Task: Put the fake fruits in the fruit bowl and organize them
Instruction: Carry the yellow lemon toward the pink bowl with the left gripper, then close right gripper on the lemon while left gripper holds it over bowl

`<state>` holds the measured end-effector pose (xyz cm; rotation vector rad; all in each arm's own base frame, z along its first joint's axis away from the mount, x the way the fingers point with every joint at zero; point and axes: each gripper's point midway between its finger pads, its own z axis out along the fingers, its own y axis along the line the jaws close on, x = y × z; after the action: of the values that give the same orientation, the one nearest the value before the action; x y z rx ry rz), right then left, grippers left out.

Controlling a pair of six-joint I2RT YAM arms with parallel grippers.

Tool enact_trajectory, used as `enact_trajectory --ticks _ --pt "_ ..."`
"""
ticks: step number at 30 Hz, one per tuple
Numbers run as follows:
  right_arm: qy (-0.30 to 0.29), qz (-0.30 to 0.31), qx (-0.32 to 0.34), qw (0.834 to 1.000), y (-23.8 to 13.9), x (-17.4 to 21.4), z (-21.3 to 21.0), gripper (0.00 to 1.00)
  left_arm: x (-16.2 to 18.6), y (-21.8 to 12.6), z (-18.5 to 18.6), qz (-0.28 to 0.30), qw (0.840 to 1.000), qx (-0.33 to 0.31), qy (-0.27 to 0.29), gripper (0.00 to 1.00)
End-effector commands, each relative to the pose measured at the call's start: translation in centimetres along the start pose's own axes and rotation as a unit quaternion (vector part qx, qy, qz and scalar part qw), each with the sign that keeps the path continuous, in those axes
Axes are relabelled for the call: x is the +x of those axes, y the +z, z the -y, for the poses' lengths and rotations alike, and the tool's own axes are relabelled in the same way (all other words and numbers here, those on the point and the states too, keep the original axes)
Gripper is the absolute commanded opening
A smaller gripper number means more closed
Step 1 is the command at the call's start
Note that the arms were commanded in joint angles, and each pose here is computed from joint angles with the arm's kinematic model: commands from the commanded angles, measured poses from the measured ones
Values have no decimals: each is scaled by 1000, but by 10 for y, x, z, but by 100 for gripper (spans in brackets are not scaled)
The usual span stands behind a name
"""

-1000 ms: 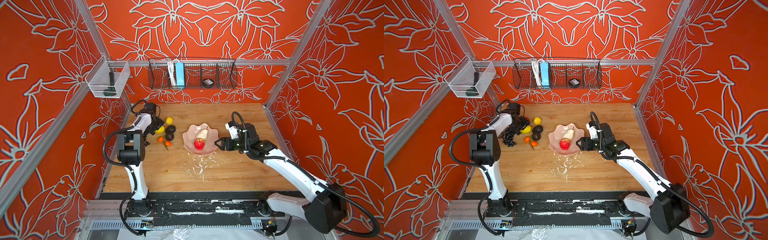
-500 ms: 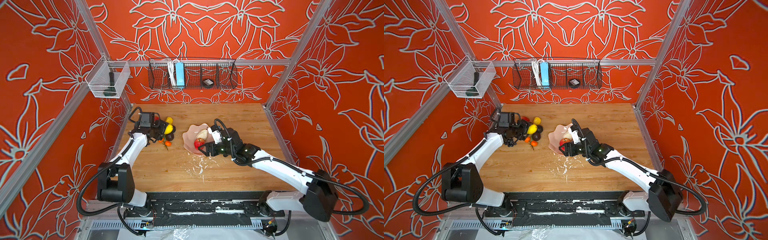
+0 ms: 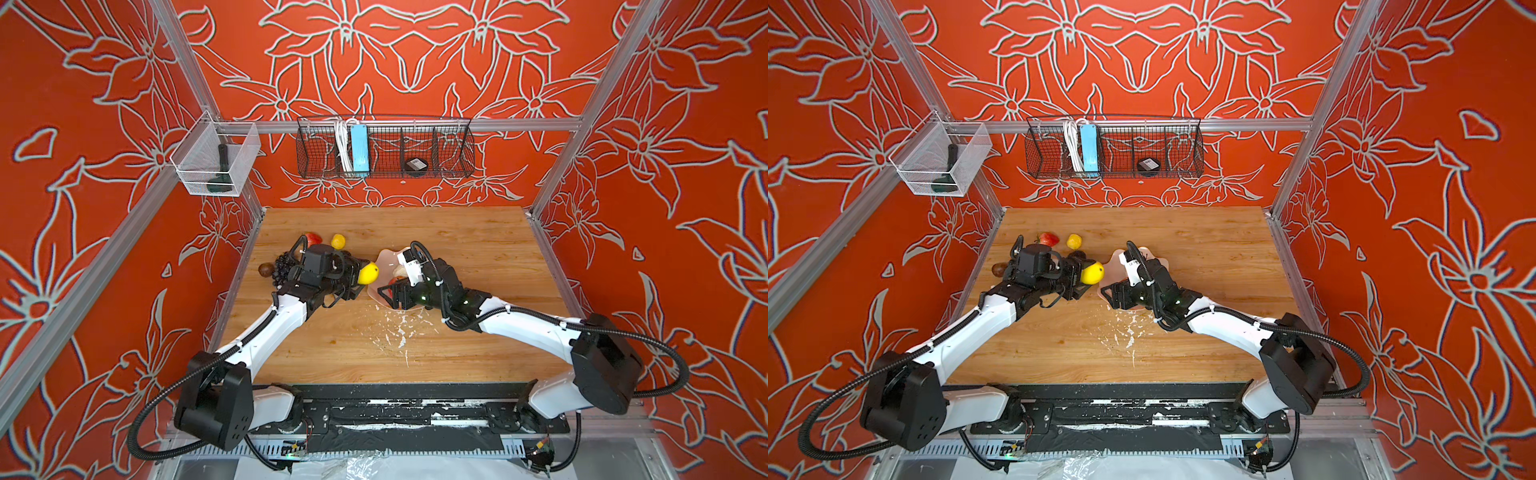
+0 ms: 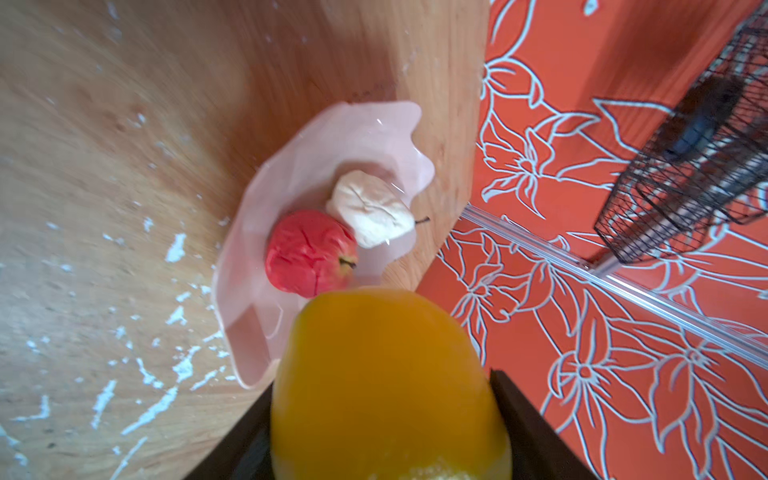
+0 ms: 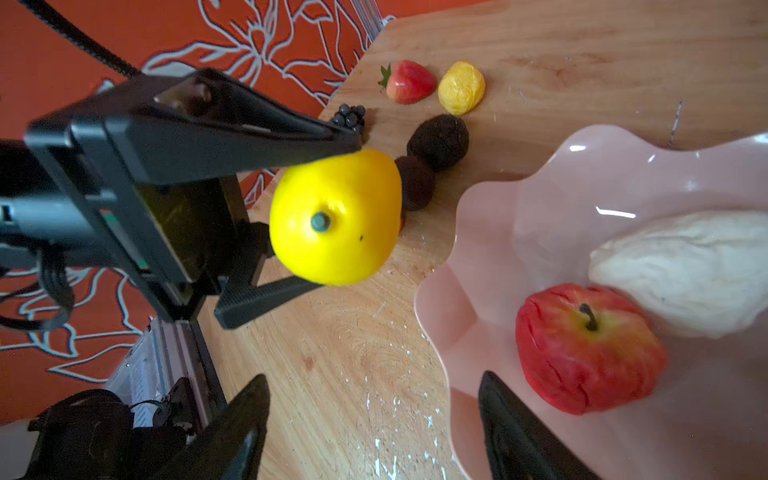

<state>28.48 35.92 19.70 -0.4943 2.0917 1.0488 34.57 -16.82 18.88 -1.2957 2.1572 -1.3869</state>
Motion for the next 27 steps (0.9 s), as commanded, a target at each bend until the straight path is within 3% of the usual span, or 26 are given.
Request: enact_trajectory --ticks 1,13,23,27 --pt "-22 48 -21 998 2 -19 -15 79 13 -3 3 -3 1000 22 -15 57" --pt "-29 54 -2 998 17 -17 -10 74 43 2 0 -33 999 31 -20 57" --pt "-31 51 -7 998 21 -15 -15 52 49 3 -5 -27 999 28 -15 59" --pt "-25 45 -5 999 20 -15 -15 45 50 5 -6 -28 999 27 -12 68"
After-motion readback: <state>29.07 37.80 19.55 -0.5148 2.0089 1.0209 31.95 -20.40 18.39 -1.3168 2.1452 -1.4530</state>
